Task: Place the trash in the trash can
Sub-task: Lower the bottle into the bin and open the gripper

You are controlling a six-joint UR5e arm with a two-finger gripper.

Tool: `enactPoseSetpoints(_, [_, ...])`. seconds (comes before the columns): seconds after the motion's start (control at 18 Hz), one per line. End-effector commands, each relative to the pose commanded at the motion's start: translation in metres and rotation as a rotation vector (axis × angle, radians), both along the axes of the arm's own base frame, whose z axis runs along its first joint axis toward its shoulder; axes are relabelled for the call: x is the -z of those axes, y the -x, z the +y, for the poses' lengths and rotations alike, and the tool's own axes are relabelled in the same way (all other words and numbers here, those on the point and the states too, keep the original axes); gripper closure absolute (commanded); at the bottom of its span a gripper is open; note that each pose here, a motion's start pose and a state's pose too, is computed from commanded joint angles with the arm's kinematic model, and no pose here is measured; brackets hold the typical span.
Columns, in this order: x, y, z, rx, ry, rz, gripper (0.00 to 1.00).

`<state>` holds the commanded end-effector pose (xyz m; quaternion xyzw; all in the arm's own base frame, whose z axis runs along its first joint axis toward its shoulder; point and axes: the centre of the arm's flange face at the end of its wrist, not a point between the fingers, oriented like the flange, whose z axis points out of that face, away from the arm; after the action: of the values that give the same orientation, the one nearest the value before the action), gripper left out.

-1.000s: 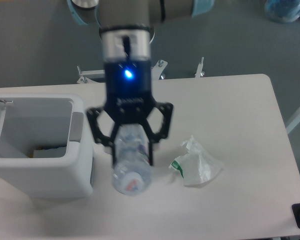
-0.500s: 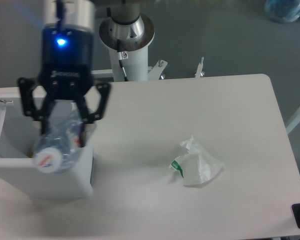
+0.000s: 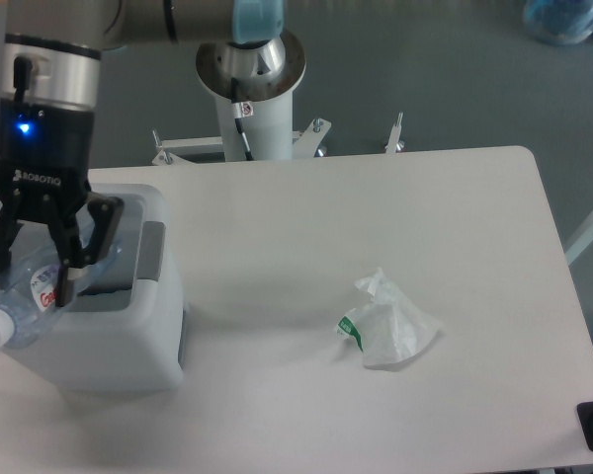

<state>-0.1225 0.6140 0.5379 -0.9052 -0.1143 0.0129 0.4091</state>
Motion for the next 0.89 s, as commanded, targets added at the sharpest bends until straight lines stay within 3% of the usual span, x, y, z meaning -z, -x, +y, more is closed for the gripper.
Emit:
enactPoseSetpoints(0.22, [0.008,-0.007,-0.007,0.005,0.016,-0.01,0.33])
enactPoseSetpoints(0.44, [0.012,-0.012,-0.012,0.011,0.023,-0.011,0.02])
enactPoseSetpoints(0.72, [-0.004,-0.007,-0.021,0.005,0.004,0.007,0.0])
enactPoseSetpoints(0.89, [-0.017,0.024,-0.04,-0.062,-0.009,0.024,0.0])
